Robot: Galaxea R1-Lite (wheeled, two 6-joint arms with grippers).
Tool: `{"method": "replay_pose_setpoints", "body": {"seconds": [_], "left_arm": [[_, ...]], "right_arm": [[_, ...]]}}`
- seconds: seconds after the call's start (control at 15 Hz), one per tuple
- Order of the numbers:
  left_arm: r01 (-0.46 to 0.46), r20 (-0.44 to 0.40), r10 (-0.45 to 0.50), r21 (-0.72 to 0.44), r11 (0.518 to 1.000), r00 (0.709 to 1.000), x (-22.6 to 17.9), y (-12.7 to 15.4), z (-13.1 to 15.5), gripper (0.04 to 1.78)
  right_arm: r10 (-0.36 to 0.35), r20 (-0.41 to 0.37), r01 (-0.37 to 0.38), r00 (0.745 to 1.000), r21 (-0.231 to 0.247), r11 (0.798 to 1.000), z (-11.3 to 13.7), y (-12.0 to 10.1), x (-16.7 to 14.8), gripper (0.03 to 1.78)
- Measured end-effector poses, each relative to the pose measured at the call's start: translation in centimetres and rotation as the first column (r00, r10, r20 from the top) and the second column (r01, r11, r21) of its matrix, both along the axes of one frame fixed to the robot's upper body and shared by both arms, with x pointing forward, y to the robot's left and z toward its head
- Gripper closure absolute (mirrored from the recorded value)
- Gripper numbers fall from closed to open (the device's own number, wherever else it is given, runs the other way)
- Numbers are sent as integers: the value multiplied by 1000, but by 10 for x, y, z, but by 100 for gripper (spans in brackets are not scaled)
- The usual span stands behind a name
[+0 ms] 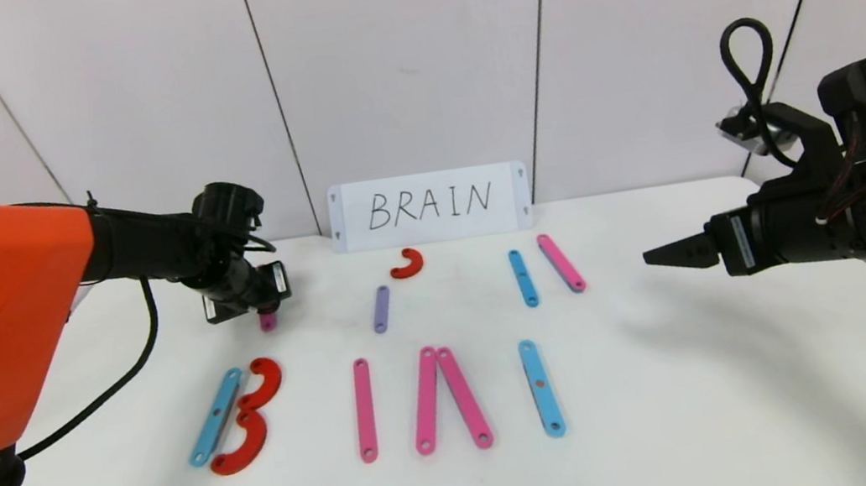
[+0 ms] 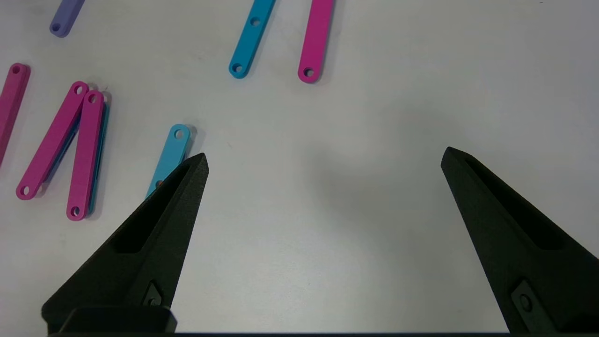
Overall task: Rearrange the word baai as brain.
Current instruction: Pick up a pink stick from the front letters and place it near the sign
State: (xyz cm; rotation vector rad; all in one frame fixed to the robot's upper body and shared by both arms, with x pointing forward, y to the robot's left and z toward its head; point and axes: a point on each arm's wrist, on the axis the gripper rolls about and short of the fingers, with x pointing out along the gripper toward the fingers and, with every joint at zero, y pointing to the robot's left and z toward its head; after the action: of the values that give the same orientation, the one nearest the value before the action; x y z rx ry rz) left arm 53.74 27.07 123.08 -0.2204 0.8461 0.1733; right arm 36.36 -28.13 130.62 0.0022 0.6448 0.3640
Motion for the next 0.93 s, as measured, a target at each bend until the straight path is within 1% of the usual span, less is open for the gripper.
{"method": "replay_pose_setpoints", "body": {"seconds": [0.13,0.2,0.33,0.47,0.53,0.67,0.8,0.93], "left_arm": [[0,-3,0,0,1000,1000,0,0,-1,135],[1,-4,-1,1,1000,1000,1,0,-1,125],[0,-5,0,1,1000,1000,1,0,-2,94],[0,-4,0,1,1000,1000,1,0,-2,58],[-1,-4,1,2,1000,1000,1,0,-1,44],[1,2,-1,1,1000,1000,0,0,2,22],[3,3,-3,1,1000,1000,-5,0,9,10],[18,-7,-18,4,1000,1000,-16,-4,22,7]], "right_arm": [[0,-1,0,1000,0,1000,0,0,0,7],[0,-1,0,1000,0,1000,0,0,0,7],[-1,-1,1,1000,0,1000,0,0,0,7],[-1,-2,1,1000,0,1000,0,0,0,7],[0,-2,0,1000,-1,1000,0,0,0,7],[0,-1,0,1000,0,1000,0,0,0,7],[-2,-1,2,1000,0,1000,0,0,0,7],[-2,-1,2,1000,0,1000,0,0,0,7]]}}
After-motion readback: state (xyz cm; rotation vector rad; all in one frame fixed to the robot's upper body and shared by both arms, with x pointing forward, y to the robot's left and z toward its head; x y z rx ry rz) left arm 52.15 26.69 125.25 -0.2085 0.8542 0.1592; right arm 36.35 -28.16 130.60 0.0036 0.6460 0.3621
